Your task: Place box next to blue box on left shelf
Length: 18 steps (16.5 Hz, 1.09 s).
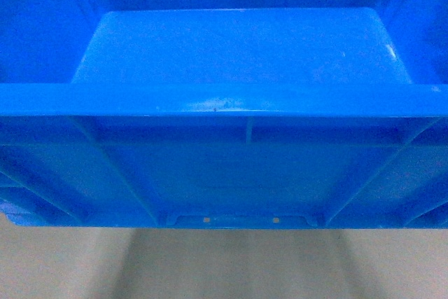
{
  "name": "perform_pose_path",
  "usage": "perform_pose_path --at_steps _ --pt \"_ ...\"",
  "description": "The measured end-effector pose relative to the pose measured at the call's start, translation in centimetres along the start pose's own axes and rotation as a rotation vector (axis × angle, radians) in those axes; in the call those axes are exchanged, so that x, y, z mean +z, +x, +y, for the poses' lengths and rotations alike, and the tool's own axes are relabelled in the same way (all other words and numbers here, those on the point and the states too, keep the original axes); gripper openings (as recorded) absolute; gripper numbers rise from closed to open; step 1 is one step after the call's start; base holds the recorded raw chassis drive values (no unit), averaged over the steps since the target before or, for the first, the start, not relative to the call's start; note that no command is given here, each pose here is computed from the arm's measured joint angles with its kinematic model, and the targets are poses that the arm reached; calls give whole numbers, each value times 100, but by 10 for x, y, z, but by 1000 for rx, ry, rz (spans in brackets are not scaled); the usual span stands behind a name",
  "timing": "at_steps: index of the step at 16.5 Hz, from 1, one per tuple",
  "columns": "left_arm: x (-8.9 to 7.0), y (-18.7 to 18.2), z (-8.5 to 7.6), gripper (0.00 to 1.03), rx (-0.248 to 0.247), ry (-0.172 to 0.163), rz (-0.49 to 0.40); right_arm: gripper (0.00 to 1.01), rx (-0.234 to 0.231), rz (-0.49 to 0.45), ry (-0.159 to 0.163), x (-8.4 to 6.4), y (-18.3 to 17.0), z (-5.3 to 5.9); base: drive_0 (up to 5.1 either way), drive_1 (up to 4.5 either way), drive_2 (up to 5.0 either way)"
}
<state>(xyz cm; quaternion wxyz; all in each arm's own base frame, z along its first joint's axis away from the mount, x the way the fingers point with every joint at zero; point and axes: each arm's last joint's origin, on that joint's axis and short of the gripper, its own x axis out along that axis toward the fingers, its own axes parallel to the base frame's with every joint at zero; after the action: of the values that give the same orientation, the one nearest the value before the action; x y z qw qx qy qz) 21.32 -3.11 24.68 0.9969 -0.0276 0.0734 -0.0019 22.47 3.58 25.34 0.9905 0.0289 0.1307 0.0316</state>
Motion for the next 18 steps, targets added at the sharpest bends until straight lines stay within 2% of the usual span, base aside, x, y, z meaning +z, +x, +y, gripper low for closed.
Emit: perform_pose_path --at_steps 13,18 --pt "1 0 0 9 0 -1 -7 8 0 -5 0 0 0 0 0 0 0" --pt "1 0 0 9 0 -1 -11 8 1 -9 0 1 0 0 1 414 -413"
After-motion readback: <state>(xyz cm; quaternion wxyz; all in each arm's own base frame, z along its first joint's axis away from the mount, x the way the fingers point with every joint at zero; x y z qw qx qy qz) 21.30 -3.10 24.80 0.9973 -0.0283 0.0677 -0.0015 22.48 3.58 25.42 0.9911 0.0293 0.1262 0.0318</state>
